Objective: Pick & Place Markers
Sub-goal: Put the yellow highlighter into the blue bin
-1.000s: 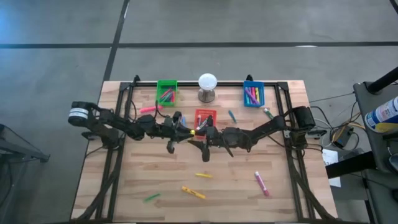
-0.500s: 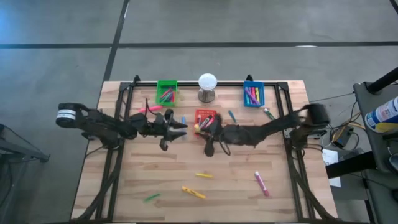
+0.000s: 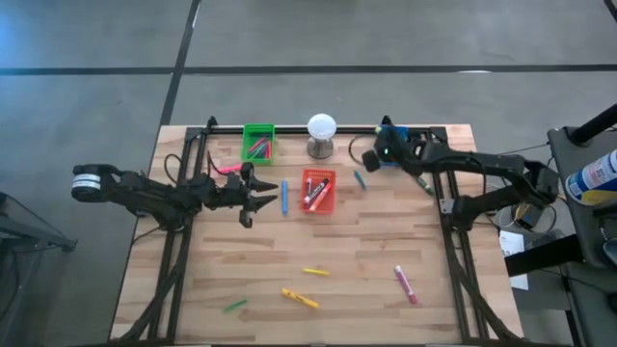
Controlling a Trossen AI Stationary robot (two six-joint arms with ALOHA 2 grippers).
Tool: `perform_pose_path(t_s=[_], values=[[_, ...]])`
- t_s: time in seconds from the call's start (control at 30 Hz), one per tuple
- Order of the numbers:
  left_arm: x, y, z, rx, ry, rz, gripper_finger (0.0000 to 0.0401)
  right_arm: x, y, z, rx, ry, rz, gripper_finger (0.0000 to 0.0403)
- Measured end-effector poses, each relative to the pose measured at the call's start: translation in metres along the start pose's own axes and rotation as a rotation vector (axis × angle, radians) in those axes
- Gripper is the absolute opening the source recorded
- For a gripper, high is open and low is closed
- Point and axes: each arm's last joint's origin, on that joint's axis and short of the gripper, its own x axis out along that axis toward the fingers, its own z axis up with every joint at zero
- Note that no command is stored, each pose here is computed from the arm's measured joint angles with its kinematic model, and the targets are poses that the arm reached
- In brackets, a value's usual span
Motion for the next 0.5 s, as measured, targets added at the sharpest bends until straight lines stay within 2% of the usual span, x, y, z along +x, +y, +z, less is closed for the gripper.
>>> perform_pose_path(t_s=[0.17,0.5], values=[[0.000,0.000,-0.002,0.000,0.012,0.001,0.0138,0.036,-0.026,0.005,-0.011,0.076,-0.096,0.0058],[0.000,0.000,-0.002,0.002,0.021,0.002,0.0138,0.085,-0.049,-0.007,-0.056,0.247,-0.163,0.0059]])
